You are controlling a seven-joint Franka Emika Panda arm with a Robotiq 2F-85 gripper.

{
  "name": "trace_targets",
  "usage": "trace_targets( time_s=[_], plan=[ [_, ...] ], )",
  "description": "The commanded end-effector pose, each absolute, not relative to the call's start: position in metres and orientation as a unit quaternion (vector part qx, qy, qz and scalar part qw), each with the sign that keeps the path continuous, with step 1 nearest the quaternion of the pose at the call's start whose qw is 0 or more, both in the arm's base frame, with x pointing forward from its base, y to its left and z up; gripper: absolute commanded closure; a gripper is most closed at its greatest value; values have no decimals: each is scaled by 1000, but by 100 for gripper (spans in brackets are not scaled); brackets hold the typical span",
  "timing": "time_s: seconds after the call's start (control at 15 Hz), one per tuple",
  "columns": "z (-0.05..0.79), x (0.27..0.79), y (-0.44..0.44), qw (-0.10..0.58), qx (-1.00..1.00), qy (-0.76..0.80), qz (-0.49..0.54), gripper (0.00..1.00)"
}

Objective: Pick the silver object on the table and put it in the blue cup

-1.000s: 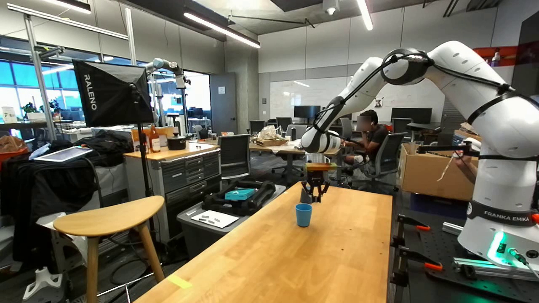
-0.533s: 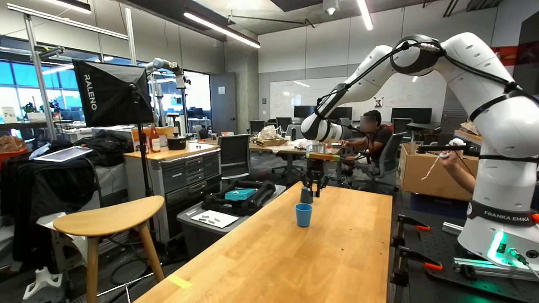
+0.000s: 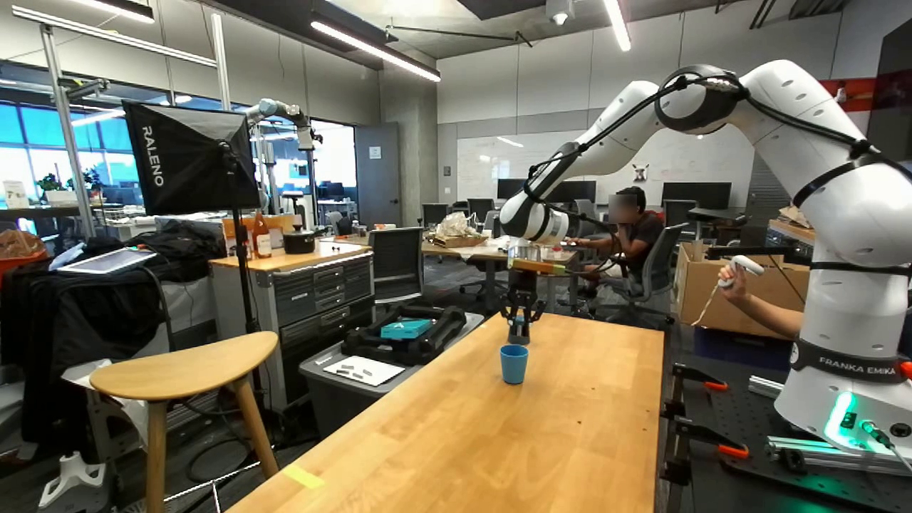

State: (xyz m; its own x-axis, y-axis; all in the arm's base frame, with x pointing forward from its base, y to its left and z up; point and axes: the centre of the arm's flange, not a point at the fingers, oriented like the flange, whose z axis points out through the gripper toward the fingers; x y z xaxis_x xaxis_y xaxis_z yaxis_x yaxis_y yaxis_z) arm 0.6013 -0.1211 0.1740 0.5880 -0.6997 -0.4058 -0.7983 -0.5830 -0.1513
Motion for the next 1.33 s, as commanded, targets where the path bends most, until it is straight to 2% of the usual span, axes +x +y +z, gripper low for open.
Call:
trace_targets(
  time_s=[0.0,0.33,0.4,0.47,0.6,0.87,0.93,1.07,1.27],
  plan=[
    [153,633,-124,163,-869,440,160,87],
    [119,635,-118,153,-861,448,183,87],
    [115,633,-117,151,-860,449,191,81],
    [114,630,-116,151,-858,450,197,43],
    [119,624,-115,149,-857,449,204,35],
    [161,613,-123,126,-872,431,194,5],
    [171,612,-127,123,-875,428,190,7],
    [199,610,-135,109,-883,418,184,0],
    [245,602,-145,80,-897,394,184,0]
  ],
)
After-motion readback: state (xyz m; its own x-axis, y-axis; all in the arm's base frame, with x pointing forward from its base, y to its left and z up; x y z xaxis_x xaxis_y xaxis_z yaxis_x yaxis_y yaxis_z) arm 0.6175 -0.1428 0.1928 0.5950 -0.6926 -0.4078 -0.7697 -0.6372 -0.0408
